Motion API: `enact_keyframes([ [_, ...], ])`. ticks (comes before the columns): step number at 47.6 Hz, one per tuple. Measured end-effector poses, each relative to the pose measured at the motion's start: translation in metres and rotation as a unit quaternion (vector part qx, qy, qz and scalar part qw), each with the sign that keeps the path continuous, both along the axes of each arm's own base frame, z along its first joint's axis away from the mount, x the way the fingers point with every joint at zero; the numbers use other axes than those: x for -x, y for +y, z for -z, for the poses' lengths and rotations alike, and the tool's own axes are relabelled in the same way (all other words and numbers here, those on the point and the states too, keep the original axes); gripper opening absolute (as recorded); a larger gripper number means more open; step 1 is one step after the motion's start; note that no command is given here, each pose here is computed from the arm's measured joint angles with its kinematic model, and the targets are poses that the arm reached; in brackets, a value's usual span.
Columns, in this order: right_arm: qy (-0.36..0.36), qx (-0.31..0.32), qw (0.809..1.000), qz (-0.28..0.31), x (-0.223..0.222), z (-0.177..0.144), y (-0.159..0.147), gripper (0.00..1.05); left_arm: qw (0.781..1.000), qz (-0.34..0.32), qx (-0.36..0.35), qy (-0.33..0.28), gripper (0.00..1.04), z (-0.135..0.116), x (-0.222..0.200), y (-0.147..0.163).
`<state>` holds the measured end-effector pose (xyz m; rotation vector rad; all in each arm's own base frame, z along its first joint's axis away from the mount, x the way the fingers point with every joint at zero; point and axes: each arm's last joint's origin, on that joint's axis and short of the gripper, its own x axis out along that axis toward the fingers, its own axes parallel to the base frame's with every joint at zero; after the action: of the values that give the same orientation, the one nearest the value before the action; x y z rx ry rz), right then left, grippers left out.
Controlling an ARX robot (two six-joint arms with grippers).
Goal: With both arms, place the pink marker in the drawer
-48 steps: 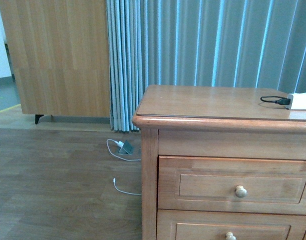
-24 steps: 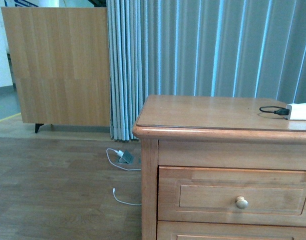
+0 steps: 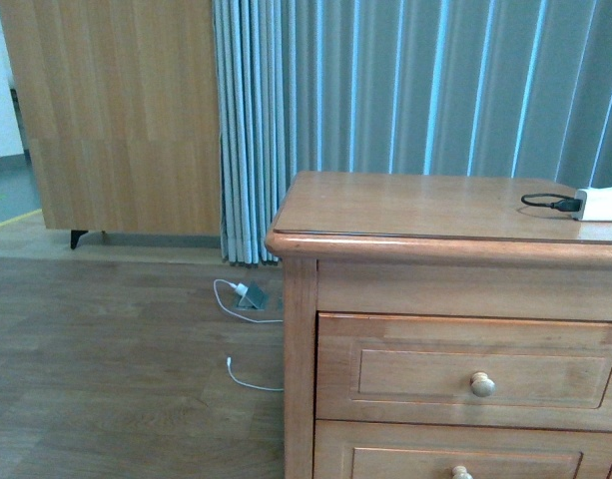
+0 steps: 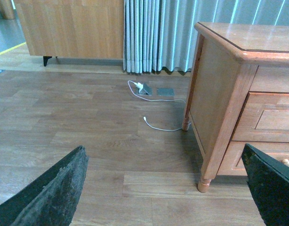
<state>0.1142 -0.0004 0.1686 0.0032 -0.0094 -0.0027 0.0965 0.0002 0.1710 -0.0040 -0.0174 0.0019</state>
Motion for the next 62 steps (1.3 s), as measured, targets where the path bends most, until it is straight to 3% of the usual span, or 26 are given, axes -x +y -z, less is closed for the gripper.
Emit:
enact_keyframes([
  [39, 0.003, 0.001, 1.000, 0.000, 0.017, 0.003, 0.000, 0.02, 1.000, 0.000, 0.000, 0.000, 0.99, 0.000, 0.000, 0.000],
  [42, 0.003, 0.001, 1.000, 0.000, 0.017, 0.003, 0.000, 0.11, 1.000, 0.000, 0.000, 0.000, 0.99, 0.000, 0.000, 0.000],
  [53, 0.003, 0.001, 1.000, 0.000, 0.017, 0.003, 0.000, 0.62, 1.000, 0.000, 0.000, 0.000, 0.99, 0.000, 0.000, 0.000],
  [62, 0.003, 0.001, 1.000, 0.000, 0.017, 0.003, 0.000, 0.97, 1.000, 0.000, 0.000, 0.000, 0.99, 0.000, 0.000, 0.000],
])
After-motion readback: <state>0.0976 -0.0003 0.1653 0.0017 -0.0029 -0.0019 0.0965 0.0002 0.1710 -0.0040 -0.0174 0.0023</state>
